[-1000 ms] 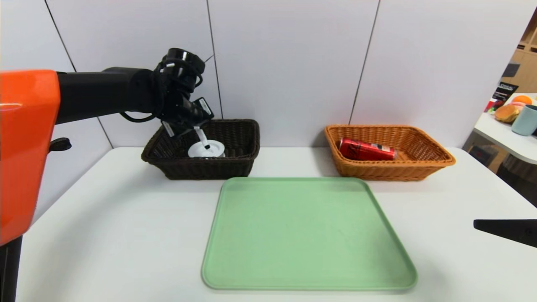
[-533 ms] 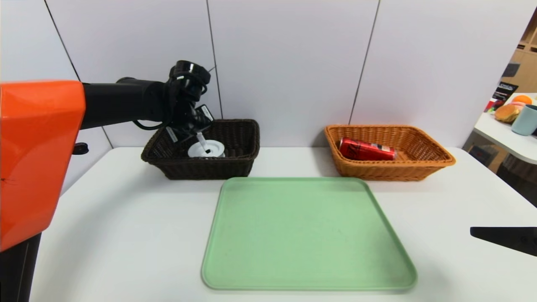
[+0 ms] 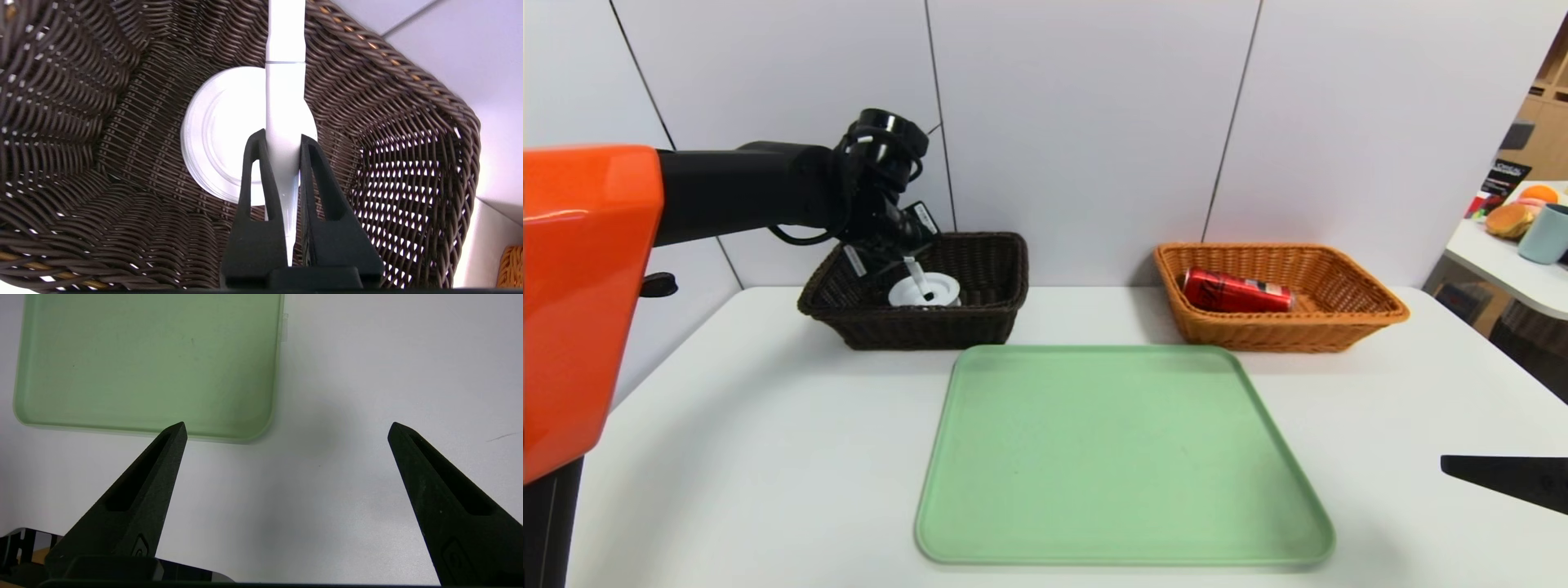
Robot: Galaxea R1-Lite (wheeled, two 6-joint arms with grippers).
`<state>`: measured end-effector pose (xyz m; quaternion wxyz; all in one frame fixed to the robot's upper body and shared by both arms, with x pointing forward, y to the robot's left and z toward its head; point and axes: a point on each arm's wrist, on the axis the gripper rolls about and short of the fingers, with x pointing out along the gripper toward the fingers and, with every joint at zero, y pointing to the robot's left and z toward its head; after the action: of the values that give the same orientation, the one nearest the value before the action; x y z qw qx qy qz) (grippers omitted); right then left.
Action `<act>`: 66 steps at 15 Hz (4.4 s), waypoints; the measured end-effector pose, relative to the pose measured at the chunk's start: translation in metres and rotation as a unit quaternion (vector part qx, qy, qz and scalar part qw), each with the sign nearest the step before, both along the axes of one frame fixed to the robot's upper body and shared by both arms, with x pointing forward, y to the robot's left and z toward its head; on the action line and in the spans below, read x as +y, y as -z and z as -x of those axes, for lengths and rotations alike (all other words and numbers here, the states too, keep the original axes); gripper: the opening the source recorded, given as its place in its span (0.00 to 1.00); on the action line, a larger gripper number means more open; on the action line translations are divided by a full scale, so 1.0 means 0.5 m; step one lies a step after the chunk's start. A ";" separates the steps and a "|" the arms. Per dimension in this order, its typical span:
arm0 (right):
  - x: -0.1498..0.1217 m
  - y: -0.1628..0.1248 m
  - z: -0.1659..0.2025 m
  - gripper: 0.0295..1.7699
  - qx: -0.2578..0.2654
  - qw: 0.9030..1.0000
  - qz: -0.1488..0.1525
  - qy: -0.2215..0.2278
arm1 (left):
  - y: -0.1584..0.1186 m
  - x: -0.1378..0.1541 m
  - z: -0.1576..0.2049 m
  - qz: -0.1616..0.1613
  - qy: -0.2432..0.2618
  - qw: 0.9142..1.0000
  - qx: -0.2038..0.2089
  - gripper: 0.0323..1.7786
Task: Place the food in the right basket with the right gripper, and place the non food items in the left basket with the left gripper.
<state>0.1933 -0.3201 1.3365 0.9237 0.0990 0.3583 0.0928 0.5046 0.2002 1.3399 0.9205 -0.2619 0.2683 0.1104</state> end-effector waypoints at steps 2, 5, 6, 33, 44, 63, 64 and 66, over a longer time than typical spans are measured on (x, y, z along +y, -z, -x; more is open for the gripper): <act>0.000 0.001 0.003 0.96 -0.001 1.000 0.000 0.001 | 0.000 0.000 0.001 0.002 -0.003 1.000 0.002 0.07; -0.001 0.001 0.009 0.96 -0.004 1.000 0.000 0.000 | 0.000 0.001 0.001 0.000 -0.005 1.000 0.000 0.07; -0.001 0.001 0.010 0.96 -0.005 1.000 0.000 0.000 | -0.001 0.001 0.001 -0.001 -0.005 1.000 0.000 0.07; -0.004 -0.002 0.024 0.96 -0.018 1.000 0.000 0.003 | 0.039 0.018 -0.019 -0.018 -0.021 0.999 0.030 0.81; -0.007 -0.022 0.028 0.96 -0.059 0.997 0.055 -0.010 | -0.082 0.057 0.068 -0.350 0.175 0.920 0.016 0.92; -0.019 -0.010 0.047 0.96 -0.093 0.988 0.123 0.003 | -0.028 0.243 0.547 -0.316 0.028 0.948 -0.036 0.95; -0.021 -0.008 0.055 0.96 -0.098 0.988 0.123 0.010 | -0.018 0.255 0.577 -0.315 0.011 0.948 -0.042 0.95; -0.026 -0.001 0.080 0.96 -0.109 0.986 0.123 0.022 | 0.004 0.272 0.638 -0.314 -0.021 0.947 -0.065 0.95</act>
<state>0.1533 -0.3328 1.3369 0.9643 -0.0178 0.2615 0.0381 0.1858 0.3361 1.3378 0.9690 0.0283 0.1540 0.1912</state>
